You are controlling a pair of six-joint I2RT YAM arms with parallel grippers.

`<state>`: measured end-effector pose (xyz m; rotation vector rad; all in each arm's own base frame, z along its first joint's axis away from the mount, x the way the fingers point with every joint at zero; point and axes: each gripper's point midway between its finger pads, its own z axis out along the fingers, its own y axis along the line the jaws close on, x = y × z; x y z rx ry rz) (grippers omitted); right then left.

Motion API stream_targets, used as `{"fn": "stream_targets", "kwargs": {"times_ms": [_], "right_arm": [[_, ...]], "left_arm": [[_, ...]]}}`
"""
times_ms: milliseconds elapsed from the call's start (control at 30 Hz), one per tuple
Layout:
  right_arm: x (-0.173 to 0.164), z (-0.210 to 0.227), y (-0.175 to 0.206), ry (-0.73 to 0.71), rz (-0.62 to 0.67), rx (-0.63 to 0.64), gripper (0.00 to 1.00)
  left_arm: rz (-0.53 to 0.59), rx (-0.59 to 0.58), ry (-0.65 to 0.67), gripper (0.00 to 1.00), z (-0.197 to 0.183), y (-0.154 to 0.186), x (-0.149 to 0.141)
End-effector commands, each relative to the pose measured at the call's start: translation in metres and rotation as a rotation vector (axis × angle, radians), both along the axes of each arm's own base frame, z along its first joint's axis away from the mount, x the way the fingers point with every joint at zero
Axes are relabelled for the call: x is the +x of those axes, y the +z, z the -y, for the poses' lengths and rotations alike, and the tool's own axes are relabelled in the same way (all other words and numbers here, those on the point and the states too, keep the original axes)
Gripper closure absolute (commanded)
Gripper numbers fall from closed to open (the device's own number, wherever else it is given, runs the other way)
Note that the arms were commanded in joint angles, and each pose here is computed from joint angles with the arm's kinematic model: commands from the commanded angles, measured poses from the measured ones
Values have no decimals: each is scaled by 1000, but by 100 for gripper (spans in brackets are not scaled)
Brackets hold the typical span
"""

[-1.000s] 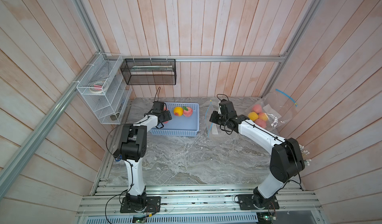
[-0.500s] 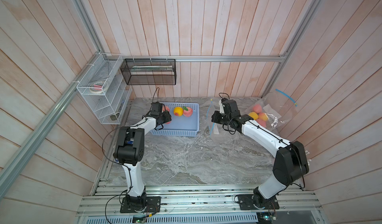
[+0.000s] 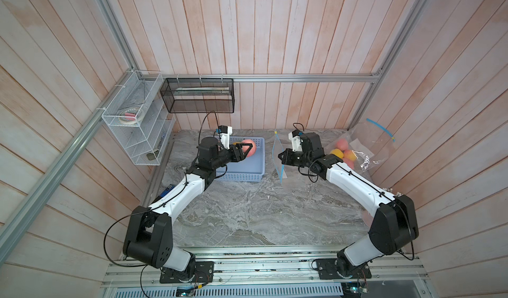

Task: Place the peach in a zip-top bag and seal the zipper
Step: Place the peach in the zipper food storage bag.

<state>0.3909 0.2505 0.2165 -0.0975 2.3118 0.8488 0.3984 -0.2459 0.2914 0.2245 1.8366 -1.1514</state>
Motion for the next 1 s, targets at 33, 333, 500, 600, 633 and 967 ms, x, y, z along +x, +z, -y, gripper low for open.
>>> {"fn": "stream_targets", "kwargs": {"times_ms": [33,333,500,600,633,967], "right_arm": [[-9,-5,-2,39,-14,40,100],[-17,-10,-7,73,-25,73,100],[-21,-12,-5,92,-22,87,100],[-22,-13,-4,102,-22,95,100],[-22,-13,-3,105,-22,97,100],[-21,-7,7,85,-14,118,100]], "left_arm": [[105,-125,-147,44,39,32,-32],[88,-102,-217,50,93,13,-33],[56,-54,-173,55,97,-7,-18],[37,-24,-154,57,97,-20,-12],[28,-18,-150,58,98,-25,-10],[1,119,-60,61,85,-62,4]]}}
